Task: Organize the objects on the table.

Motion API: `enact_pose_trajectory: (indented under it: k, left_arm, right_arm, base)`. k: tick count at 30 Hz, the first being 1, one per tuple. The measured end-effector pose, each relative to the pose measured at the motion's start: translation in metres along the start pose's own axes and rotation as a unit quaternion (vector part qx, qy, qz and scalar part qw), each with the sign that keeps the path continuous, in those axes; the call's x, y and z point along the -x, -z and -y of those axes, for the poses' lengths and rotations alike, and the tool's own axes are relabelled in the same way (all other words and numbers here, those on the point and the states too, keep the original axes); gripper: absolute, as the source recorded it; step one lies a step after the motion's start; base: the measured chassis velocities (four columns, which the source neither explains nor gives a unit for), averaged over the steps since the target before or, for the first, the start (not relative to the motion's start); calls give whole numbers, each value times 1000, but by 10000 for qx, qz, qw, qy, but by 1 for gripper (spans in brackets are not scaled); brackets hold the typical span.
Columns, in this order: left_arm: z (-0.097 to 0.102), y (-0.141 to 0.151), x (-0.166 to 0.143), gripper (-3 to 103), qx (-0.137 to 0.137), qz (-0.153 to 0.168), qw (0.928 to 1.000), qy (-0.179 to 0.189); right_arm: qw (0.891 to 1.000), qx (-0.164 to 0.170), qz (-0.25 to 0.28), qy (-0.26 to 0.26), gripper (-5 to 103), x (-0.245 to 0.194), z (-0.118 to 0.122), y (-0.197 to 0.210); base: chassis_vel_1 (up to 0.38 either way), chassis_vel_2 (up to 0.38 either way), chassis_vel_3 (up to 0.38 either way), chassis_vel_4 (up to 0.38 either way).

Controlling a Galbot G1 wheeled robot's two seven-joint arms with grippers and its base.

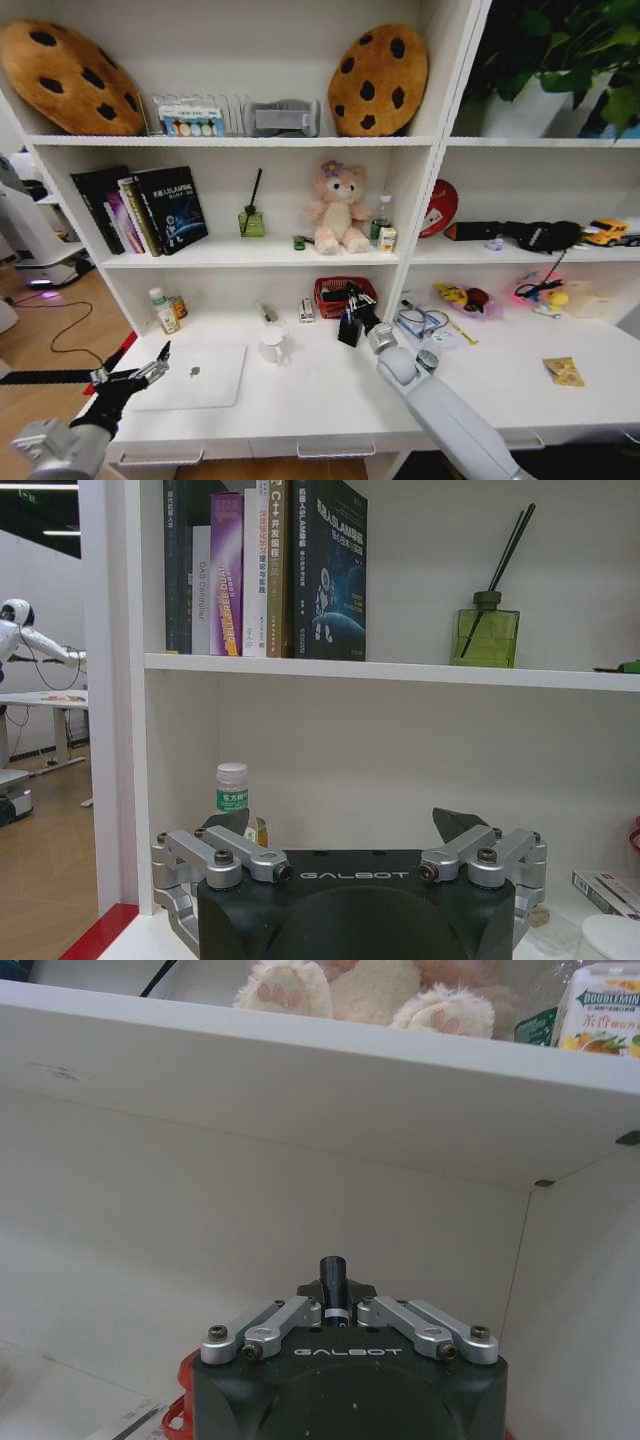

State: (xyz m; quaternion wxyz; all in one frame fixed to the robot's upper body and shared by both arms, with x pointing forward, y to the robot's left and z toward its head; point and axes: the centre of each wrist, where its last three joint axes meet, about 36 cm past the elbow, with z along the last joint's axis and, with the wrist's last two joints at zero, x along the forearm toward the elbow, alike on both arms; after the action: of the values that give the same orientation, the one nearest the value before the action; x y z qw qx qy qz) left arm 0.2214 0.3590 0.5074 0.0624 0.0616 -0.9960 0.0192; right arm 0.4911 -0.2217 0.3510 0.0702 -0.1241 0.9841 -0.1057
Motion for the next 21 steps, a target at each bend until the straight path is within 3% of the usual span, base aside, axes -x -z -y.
enact_pose_trajectory:
  k: [9,15,17,20,21]
  left_arm:
    - [0,0,0,100,0,0,10000,0]
    - [0,0,0,100,0,0,10000,0]
    - [0,0,0,100,0,0,10000,0]
    - [0,0,0,100,0,0,10000,0]
    - [0,0,0,100,0,0,10000,0]
  right_arm:
    - [10000,77,-14,-37,8,-9,-26,-12]
    - [9999,37,-20,-166,32,-19,-23,-6]
    - [9998,23,3,-198,32,-20,-21,-4]
    - [9995,-34,116,-307,48,-23,-13,5]
    - [9995,-34,116,-307,48,-23,-13,5]
  base:
    - [0,0,0,0]
    - [0,0,0,0]
    - [0,0,0,0]
    - [0,0,0,0]
    - [0,0,0,0]
